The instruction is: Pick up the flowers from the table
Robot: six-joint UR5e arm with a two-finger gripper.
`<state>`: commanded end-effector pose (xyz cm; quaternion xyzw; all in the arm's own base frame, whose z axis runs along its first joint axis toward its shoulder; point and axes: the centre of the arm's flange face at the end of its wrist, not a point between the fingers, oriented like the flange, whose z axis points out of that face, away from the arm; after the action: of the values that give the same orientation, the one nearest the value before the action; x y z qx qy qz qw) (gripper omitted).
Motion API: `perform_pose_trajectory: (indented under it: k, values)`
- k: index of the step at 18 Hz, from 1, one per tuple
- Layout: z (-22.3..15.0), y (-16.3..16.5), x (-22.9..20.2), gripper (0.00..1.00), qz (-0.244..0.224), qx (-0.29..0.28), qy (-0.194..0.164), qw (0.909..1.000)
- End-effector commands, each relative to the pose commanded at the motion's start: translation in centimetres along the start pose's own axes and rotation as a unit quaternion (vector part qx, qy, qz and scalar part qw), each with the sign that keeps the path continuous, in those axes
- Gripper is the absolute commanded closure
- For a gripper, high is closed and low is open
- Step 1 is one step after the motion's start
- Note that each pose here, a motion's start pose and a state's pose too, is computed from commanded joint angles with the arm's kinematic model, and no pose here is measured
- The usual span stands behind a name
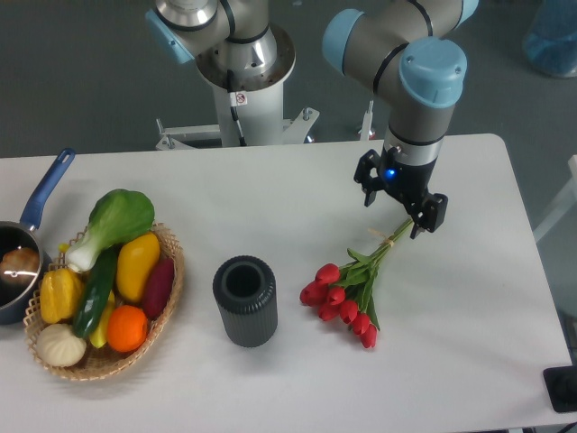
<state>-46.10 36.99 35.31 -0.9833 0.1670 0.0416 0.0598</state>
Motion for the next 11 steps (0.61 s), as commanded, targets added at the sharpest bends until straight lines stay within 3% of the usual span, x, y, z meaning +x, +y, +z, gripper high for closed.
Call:
perform_pose_trajectory:
  k: [6, 11]
  values:
    - [0.1, -0.1, 0.1, 0.00, 0.000, -0.002, 0.002, 1.0000]
    - [2.7, 0.8, 1.5, 0.00, -0.005, -0.014, 0.027, 0.9995]
